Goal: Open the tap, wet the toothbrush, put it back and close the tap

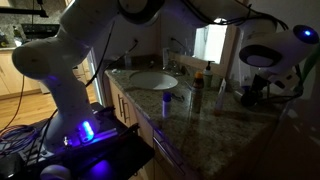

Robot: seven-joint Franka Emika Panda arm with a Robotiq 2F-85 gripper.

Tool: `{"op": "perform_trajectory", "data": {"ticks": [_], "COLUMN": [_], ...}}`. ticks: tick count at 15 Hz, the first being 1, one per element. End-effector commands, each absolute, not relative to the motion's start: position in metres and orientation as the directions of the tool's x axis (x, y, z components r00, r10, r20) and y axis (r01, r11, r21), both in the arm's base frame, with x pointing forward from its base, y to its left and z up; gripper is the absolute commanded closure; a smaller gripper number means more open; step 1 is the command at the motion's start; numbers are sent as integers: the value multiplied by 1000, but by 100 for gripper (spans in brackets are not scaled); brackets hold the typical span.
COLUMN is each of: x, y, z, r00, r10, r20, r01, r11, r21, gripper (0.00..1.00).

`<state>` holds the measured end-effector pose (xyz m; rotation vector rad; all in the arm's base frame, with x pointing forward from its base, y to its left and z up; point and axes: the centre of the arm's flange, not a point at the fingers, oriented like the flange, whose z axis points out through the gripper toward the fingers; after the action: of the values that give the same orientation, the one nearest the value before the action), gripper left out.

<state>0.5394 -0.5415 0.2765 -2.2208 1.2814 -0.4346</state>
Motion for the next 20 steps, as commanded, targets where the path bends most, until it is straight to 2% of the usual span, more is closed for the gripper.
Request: {"op": "perform_trajectory", "data": {"ticks": [1, 3, 4, 7, 13, 20], "x": [538, 540, 542, 546, 573, 576], "y": [-541, -541, -538, -514, -422, -349], "z": [278, 285, 291, 320, 394, 400], "r00": [489, 495, 513, 645, 802, 914], "r10": [-871, -866, -854, -752, -554, -294], "r20": [42, 68, 81, 135, 223, 280], "r01": [-714, -709, -699, -628, -508, -337], "r11": [-427, -448, -471, -622, -829, -934], "r21": [-555, -545, -538, -467, -233, 120], "gripper": [87, 99, 100, 97, 98, 98]}}
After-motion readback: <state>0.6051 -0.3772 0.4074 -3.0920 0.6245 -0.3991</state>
